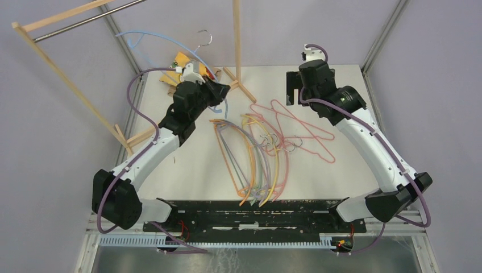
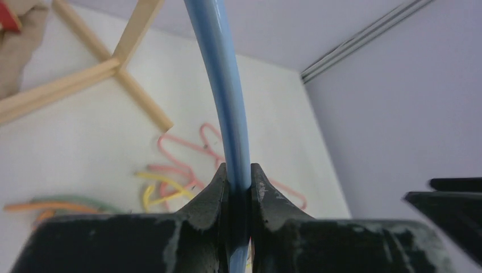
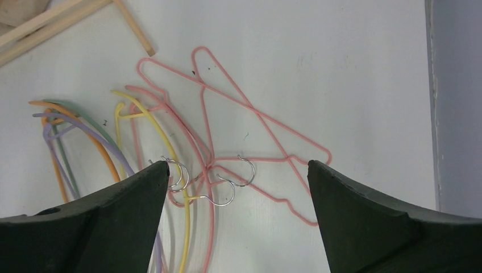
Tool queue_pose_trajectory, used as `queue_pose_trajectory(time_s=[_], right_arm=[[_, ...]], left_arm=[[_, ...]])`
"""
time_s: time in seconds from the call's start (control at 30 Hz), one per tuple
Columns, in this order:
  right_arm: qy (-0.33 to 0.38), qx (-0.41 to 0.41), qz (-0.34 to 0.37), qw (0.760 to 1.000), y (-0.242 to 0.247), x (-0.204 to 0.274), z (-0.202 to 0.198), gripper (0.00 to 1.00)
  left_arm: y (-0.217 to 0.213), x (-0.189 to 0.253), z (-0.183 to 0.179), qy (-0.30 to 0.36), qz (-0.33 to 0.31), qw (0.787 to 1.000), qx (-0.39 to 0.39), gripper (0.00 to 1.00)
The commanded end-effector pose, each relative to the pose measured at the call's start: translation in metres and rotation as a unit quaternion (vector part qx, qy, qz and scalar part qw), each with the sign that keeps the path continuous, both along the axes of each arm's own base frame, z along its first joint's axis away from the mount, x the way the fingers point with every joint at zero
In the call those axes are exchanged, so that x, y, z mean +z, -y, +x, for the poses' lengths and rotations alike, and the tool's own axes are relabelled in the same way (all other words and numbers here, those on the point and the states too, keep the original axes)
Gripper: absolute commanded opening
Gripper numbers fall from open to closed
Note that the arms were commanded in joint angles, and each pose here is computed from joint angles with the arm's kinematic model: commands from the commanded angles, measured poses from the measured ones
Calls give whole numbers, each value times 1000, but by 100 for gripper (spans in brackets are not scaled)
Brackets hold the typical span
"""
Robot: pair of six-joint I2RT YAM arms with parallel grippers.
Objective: Organize the hangers
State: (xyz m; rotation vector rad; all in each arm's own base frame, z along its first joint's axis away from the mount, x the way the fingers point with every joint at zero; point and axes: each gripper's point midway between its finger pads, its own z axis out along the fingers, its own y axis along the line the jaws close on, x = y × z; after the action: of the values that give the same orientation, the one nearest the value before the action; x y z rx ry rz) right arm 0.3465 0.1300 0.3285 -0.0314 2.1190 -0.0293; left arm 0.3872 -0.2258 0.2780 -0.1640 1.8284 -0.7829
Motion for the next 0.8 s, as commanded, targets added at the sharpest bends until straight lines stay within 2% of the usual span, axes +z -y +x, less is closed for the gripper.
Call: queue_pose_trajectory(time_s=[0.0, 0.13, 0.3, 0.5, 0.77], right_arm=[[11, -20, -17, 1000, 9, 2, 8, 100], [15, -22, -27, 999, 13, 5, 11, 100], [14, -32, -37, 999, 21, 3, 15, 100], [3, -35, -36, 999, 22, -5, 21, 100], [-5, -32, -37, 999, 22, -7, 31, 100]], left_arm=[[13, 126, 4, 145, -157, 974, -71, 3], [23, 172, 2, 201, -193, 954, -113, 3], [34, 201, -4, 238, -227, 931, -159, 3], [33, 212, 15, 249, -254, 919, -169, 3], [32, 217, 53, 254, -268, 916, -155, 3]])
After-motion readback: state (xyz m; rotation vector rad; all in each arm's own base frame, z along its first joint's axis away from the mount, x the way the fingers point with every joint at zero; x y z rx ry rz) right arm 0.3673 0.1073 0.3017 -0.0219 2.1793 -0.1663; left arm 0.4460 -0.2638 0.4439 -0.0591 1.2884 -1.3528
